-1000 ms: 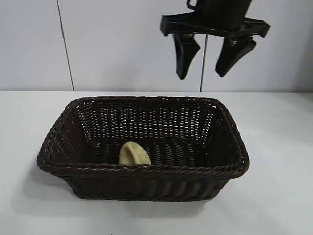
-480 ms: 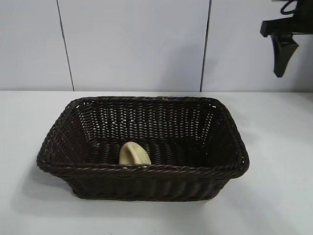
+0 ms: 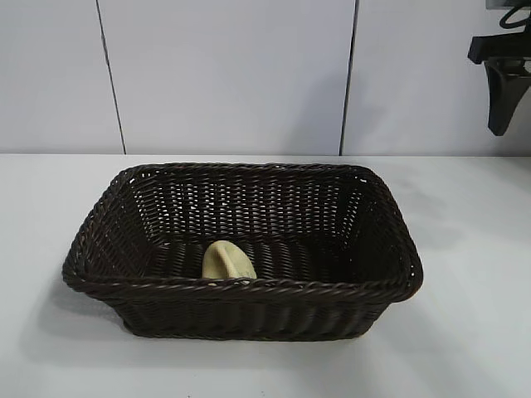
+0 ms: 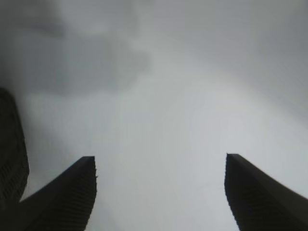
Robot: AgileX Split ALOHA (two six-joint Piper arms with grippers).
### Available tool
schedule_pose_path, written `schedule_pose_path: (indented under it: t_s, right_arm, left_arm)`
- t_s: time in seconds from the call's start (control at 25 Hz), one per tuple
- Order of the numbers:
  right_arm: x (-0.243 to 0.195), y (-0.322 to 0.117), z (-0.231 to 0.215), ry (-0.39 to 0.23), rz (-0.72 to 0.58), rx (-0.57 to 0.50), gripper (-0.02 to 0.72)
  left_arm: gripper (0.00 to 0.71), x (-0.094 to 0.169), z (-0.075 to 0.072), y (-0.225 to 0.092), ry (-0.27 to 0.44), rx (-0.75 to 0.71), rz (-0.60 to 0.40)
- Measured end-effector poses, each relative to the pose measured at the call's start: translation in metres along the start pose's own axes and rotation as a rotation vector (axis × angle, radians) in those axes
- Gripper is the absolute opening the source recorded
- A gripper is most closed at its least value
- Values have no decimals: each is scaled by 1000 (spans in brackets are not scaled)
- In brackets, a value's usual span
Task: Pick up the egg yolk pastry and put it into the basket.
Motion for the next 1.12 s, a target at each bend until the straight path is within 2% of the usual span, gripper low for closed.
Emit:
schedule_pose_path:
  t_s: [0.2,0.56,0.68,1.12]
  right_arm:
    - [7,-40,6,8,41,3,538]
    - [9,-147,23,23,130,16,538]
    - [13,-177,28,15,68,15,538]
    - [30,-265,41,-46,-324,6,538]
  left_arm:
    - [605,0,0,0,0,0,0]
    - [605,0,0,0,0,0,0]
    - [605,0,0,0,0,0,0]
    - [605,0,0,0,0,0,0]
Point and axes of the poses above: a point on each arm's last joint axis where the gripper is mounted, x pointing back along that axis away from the gripper, z along the wrist's bending axis when the last joint is at zero, y = z × x, the point moved 3 cm from there along -x, pointing out along that axis toward the gripper, and after that the axes turned 10 degrees about x, right-handed, at the moved point
